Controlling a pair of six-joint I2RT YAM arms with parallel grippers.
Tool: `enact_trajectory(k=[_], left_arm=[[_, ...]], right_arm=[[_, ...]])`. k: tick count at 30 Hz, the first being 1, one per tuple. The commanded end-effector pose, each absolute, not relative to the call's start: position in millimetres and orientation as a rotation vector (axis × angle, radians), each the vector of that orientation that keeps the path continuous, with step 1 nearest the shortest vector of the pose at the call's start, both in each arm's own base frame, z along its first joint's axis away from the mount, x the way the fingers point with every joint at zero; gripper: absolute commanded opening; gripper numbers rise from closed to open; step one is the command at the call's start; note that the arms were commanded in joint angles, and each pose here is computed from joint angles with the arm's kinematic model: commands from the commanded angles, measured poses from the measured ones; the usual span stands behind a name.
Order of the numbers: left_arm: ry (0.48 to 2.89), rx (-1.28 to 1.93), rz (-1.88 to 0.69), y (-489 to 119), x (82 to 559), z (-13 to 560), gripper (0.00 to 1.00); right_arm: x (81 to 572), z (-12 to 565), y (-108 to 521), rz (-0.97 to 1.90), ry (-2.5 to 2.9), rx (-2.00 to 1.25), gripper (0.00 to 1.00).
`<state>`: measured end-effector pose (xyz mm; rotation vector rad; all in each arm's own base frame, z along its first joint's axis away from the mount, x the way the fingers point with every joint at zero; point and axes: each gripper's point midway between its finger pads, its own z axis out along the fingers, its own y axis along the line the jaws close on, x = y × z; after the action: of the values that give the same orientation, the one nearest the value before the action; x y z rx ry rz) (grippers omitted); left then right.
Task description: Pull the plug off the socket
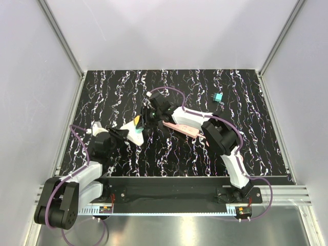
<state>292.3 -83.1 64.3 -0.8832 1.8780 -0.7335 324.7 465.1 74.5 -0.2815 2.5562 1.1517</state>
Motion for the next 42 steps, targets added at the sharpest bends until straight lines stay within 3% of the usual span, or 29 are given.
enact_trajectory(k=[1,15,30,42], left_arm=[[2.023,-0.887,-0.633,-77,267,25,0.00],[2.018,-0.886,-0.625,-76,267,26,0.00],[2.018,-0.884,-0.624,-76,267,26,0.00],[2.021,-0.897,-0.586,-71,266,25,0.00]], right_arm=[[327,90,482,1.206,2.519,-0.258,0.46],[326,79,485,1.167,2.549,-0.202,0.37],[324,74,489,1.123,2.570,-0.227,0.46],[328,80,486,1.088,2.556,-0.227,0.22]])
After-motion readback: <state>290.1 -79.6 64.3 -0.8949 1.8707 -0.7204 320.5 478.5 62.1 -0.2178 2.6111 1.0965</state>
